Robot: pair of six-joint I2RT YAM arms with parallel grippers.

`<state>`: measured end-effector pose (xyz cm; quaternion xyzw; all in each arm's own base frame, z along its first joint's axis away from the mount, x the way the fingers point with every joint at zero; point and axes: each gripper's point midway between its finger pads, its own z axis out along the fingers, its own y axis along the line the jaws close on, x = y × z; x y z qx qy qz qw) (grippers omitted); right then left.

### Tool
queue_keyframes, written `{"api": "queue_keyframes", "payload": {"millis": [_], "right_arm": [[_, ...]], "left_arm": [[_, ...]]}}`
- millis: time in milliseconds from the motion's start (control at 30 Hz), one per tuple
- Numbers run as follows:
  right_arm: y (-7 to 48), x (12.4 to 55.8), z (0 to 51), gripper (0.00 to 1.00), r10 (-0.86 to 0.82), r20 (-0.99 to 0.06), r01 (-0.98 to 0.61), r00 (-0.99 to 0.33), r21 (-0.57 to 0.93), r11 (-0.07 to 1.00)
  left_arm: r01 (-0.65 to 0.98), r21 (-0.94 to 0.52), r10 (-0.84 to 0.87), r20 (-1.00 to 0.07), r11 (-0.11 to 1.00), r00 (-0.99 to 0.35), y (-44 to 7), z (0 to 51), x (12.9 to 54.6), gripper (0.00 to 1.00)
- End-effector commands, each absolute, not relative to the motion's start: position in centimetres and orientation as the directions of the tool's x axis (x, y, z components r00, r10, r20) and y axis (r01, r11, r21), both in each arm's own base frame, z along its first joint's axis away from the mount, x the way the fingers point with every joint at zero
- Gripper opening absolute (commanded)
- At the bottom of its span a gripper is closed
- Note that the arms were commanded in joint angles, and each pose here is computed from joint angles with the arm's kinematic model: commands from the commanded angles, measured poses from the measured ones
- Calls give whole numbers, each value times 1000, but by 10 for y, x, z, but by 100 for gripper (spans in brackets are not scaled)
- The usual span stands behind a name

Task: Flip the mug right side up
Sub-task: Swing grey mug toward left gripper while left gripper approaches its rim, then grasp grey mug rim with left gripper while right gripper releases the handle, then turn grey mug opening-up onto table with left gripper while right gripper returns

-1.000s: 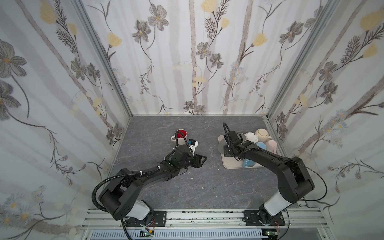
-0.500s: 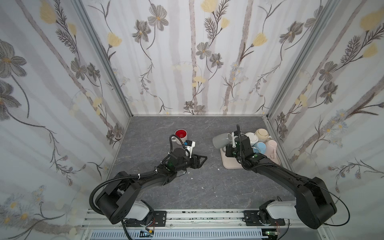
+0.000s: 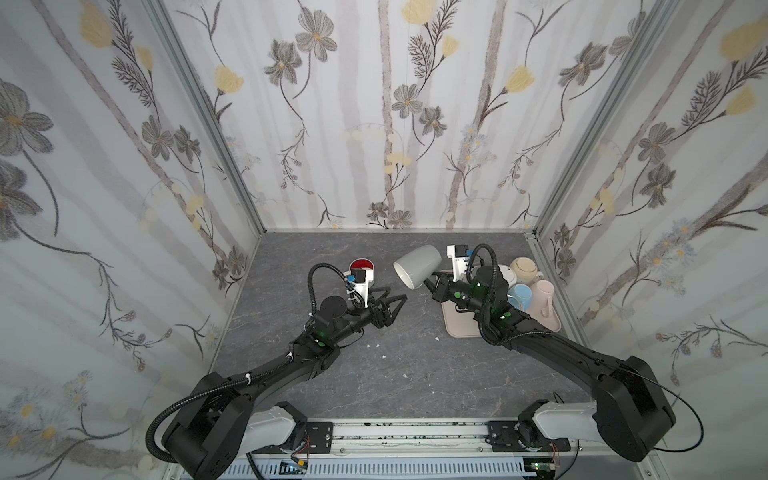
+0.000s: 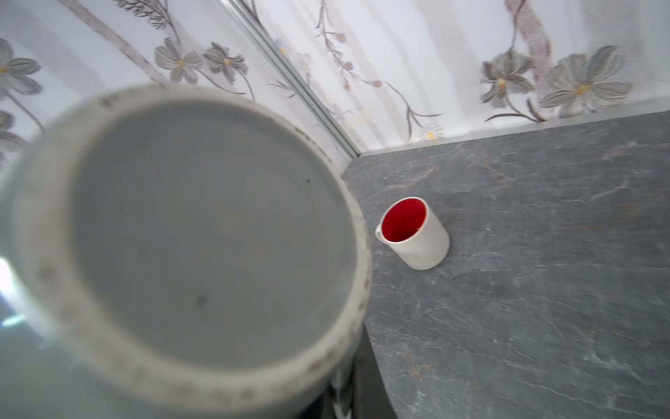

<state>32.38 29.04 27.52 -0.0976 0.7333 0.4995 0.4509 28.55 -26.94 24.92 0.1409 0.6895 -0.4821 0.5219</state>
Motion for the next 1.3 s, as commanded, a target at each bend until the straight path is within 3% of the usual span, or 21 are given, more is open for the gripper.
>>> {"api": "queue_keyframes", "payload": {"millis": [0,367,667,1033,1067,1267], "right_arm": [[307,312,318,0,352,-771,-686,-531,635,355],[317,315,304,0,439,-607,-528,-662,794,301],[326,314,294,0,449,-546,-486,-707,837,253],[327,316,280,0,409,-573,-482,-710,819,311],[327,316,278,0,402,-579,-483,-709,814,321],[326,315,266,30,337,-622,-495,-707,775,393]], "left_arm": [[767,-458,-351,-880,450,-320,-273,282,284,74],[785,-294,-319,-939,545,-130,-276,294,291,63],[761,-289,-338,-936,581,-98,-285,289,311,57],[693,-304,-303,-944,654,-128,-277,274,323,0],[687,-299,-292,-947,662,-131,-276,272,324,0],[675,-254,-205,-967,693,-153,-273,263,324,0]]}}
